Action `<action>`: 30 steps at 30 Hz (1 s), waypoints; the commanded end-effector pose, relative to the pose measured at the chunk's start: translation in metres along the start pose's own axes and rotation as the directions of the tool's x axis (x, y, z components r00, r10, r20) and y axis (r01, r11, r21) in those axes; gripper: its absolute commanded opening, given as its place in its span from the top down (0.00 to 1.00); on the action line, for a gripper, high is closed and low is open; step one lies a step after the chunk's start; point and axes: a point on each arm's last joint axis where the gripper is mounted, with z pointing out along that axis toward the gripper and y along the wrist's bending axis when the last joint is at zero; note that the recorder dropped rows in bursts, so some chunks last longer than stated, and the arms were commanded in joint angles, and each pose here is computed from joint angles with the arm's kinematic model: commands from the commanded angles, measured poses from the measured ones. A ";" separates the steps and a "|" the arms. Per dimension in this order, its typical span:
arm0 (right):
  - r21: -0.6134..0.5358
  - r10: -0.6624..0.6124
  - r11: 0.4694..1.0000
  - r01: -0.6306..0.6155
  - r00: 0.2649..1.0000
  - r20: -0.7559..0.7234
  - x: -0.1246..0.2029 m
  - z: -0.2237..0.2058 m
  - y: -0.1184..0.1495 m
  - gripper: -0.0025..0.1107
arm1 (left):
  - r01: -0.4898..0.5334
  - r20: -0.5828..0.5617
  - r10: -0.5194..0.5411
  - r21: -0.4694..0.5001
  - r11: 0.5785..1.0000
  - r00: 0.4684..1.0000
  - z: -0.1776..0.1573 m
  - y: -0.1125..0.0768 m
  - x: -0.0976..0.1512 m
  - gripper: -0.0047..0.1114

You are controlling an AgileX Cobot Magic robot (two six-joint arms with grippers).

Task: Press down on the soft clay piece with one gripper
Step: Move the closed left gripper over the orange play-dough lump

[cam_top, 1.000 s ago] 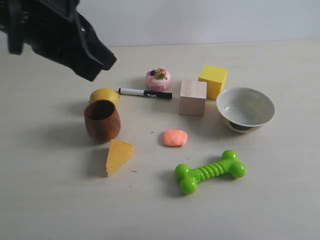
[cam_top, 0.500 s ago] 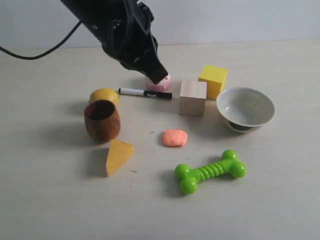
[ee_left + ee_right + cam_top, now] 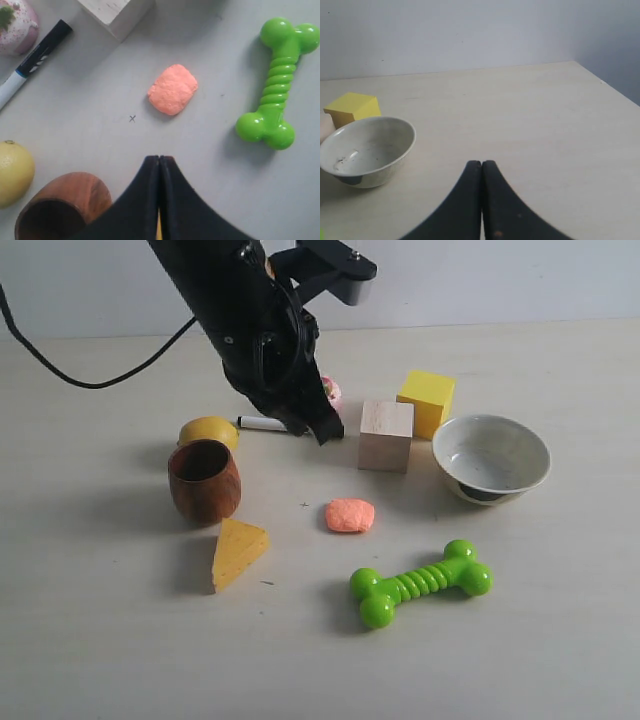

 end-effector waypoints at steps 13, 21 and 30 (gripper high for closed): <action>-0.001 -0.002 1.000 0.002 1.000 0.017 0.000 0.000 0.000 0.98 | 0.101 -0.024 -0.101 0.001 0.995 0.995 0.032 0.000 -0.005 0.96; -0.001 -0.002 1.000 0.002 1.000 0.017 0.000 0.000 0.000 0.98 | 0.080 -0.024 -0.080 0.006 0.997 0.996 0.050 -0.011 -0.010 0.96; -0.001 -0.002 1.000 0.002 1.000 0.017 0.000 0.000 0.000 0.98 | 0.102 -0.077 -0.100 0.023 0.995 0.992 0.079 -0.011 -0.007 0.96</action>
